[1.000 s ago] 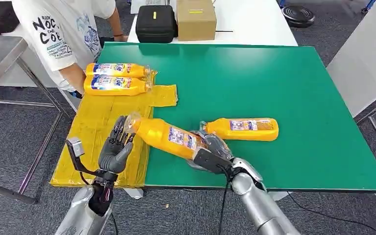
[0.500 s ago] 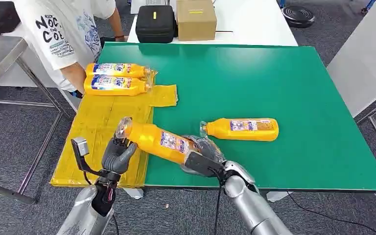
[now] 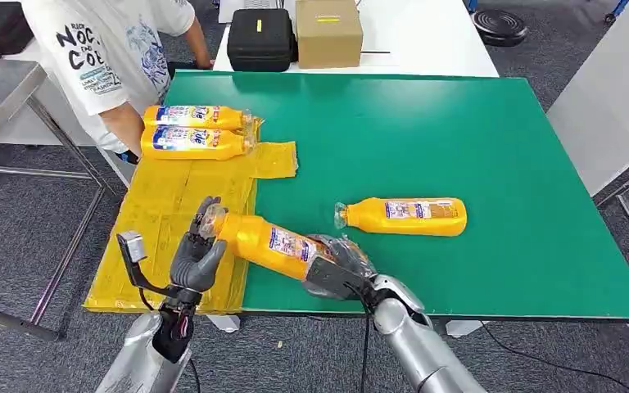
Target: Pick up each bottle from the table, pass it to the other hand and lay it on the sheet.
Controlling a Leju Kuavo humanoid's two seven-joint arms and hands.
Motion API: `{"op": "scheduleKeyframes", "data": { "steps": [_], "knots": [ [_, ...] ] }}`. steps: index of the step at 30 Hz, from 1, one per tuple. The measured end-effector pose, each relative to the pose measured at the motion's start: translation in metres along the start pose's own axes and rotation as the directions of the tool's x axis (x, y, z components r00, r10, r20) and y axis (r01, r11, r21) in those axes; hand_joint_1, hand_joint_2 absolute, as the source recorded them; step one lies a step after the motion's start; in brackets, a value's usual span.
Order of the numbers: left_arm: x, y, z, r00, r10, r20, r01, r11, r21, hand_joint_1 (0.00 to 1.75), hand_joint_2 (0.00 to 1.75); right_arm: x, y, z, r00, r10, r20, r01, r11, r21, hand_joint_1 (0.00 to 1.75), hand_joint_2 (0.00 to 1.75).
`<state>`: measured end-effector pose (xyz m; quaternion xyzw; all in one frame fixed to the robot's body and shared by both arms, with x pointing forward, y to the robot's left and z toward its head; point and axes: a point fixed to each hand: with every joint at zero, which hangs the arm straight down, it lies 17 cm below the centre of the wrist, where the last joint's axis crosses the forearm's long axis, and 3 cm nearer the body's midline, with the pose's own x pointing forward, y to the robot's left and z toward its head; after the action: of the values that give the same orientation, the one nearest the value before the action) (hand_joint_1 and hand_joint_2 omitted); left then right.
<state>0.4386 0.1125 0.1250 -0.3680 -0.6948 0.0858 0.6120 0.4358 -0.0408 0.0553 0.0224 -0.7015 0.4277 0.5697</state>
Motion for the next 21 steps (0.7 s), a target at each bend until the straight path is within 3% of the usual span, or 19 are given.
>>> {"op": "scheduleKeyframes", "data": {
  "steps": [12, 21],
  "knots": [
    [-0.004, -0.002, 0.003, 1.0, -0.004, -0.017, 0.004, 1.0, -0.005, 0.0, 1.75, -0.003, 0.004, 0.0, 1.0, 0.007, -0.009, -0.007, 1.0, 0.007, 1.75, 1.75],
    [-0.009, -0.013, -0.005, 0.999, -0.022, -0.03, 0.021, 1.0, -0.016, 0.0, 1.75, 0.037, 0.016, -0.023, 0.998, 0.016, 0.06, -0.02, 0.998, 0.053, 1.75, 1.75]
  ]
}}
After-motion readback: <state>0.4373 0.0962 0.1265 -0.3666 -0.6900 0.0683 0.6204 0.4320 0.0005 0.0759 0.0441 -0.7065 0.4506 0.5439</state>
